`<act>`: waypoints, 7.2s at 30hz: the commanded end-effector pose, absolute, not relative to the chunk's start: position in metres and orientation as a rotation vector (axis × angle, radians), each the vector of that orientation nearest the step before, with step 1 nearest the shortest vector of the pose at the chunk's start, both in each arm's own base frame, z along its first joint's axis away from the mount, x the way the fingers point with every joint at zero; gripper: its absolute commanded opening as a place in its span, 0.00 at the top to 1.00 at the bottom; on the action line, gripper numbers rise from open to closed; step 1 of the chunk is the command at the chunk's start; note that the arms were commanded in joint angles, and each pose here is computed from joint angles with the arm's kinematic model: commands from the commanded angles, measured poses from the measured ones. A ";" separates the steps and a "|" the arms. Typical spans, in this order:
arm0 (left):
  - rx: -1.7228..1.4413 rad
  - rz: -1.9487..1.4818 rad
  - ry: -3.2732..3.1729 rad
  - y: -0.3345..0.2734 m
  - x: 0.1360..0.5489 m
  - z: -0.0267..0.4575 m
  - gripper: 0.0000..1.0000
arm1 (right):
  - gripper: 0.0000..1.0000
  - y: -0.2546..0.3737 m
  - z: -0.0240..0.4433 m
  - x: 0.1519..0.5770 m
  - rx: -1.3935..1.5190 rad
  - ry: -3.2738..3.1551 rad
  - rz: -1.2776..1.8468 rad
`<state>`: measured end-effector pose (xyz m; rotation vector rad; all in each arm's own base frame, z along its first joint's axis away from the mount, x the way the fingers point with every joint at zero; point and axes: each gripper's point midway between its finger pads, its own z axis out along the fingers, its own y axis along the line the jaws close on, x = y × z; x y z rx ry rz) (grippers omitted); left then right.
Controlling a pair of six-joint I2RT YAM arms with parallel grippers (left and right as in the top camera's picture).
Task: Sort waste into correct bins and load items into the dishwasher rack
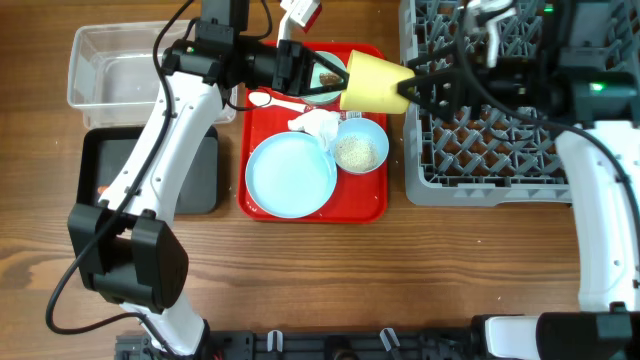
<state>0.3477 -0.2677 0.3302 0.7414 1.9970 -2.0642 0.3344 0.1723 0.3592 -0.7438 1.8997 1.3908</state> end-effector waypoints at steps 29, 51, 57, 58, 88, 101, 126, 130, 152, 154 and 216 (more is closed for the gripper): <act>-0.045 -0.385 2.800 -0.149 0.409 0.168 0.39 | 0.46 0.007 0.176 0.318 0.513 3.024 0.307; -0.048 -0.348 2.804 -0.144 0.409 0.165 0.30 | 0.00 0.040 0.144 0.360 0.355 3.101 0.299; -0.048 -0.348 2.804 -0.144 0.409 0.165 0.30 | 0.11 0.044 0.161 0.364 0.319 3.080 0.336; -0.050 -0.348 2.803 -0.144 0.409 0.165 0.30 | 0.12 0.045 0.170 0.367 0.304 3.060 0.342; -0.668 -0.291 2.624 0.006 0.395 0.228 0.20 | 0.78 0.266 -0.014 0.267 0.008 3.468 0.306; -0.668 -0.291 2.623 0.006 0.395 0.228 0.18 | 0.96 0.275 0.021 0.291 -0.137 3.346 0.348; -0.676 -0.256 2.619 0.010 0.395 0.227 0.18 | 0.96 0.115 0.223 0.387 0.034 2.327 -0.768; -0.679 -0.238 2.617 0.013 0.395 0.227 0.18 | 0.96 0.125 0.231 0.382 0.042 2.280 -0.762; -0.685 -0.220 2.622 0.015 0.394 0.226 0.17 | 0.96 -0.005 0.408 0.396 0.465 1.819 -0.529; -0.685 -0.220 2.621 0.015 0.394 0.226 0.18 | 0.96 -0.054 0.419 0.406 0.546 1.756 -0.629; -0.676 -0.218 2.585 0.017 0.403 0.229 0.12 | 0.00 -0.142 0.226 0.526 0.235 2.142 -0.992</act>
